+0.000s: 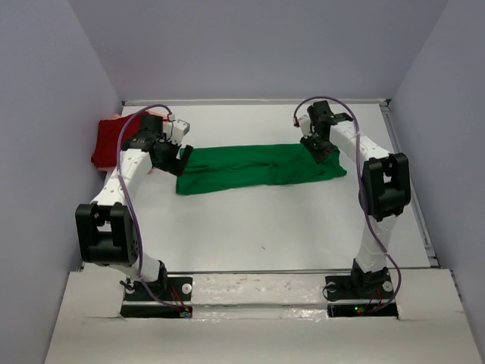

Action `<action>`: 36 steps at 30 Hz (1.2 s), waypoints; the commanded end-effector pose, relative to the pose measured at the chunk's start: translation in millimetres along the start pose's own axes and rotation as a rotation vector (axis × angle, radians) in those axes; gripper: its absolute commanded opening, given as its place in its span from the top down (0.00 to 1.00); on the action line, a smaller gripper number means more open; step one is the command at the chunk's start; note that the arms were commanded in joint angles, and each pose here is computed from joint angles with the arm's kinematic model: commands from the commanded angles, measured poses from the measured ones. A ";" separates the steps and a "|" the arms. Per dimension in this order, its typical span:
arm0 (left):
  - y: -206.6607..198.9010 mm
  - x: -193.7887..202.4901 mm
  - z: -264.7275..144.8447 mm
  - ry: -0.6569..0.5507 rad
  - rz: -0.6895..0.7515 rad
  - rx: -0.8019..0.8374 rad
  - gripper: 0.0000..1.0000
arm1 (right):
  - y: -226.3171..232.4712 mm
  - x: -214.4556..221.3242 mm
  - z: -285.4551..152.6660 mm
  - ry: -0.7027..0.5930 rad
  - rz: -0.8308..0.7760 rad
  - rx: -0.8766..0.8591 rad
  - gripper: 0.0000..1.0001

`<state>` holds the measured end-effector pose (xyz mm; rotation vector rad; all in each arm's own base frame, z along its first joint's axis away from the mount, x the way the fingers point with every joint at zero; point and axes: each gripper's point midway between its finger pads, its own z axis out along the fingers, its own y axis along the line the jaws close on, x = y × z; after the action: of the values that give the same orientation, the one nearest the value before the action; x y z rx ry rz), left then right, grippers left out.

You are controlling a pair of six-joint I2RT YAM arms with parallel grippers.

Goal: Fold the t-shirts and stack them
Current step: Fold the tshirt

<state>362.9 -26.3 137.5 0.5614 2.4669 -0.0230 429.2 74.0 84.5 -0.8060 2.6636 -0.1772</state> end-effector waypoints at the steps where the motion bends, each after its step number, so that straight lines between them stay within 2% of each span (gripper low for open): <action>1: -30.7 -5.4 13.2 0.023 0.112 0.100 0.01 | -9.9 12.9 -24.7 -0.036 0.058 0.059 0.74; 3: -42.8 -12.9 19.4 0.021 0.145 0.134 0.01 | -1.9 24.1 -20.6 -0.014 0.057 0.034 0.74; 9: -56.5 -35.6 52.7 0.019 0.194 0.209 0.01 | 3.6 22.0 3.3 0.024 0.057 0.000 0.74; 18: -59.5 -34.4 101.8 0.085 0.188 0.245 0.01 | 5.7 4.8 41.9 0.074 0.059 -0.041 0.75; 22: -65.9 -11.2 112.7 0.148 0.192 0.279 0.15 | 8.5 2.5 52.9 0.089 0.054 -0.062 0.75; 23: -66.9 -6.1 114.3 0.162 0.194 0.285 0.28 | 8.7 2.7 54.0 0.094 0.054 -0.063 0.76; 25: -68.9 10.1 118.4 0.204 0.194 0.291 0.44 | 5.5 4.0 57.5 0.102 0.062 -0.065 0.75; 36: -74.0 47.1 121.5 0.288 0.177 0.279 0.47 | 9.6 12.0 62.4 0.128 0.043 -0.082 0.75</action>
<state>396.3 -97.5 20.0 0.9427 2.5987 -0.2233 436.6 74.7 28.4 -0.7745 2.8100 -0.1293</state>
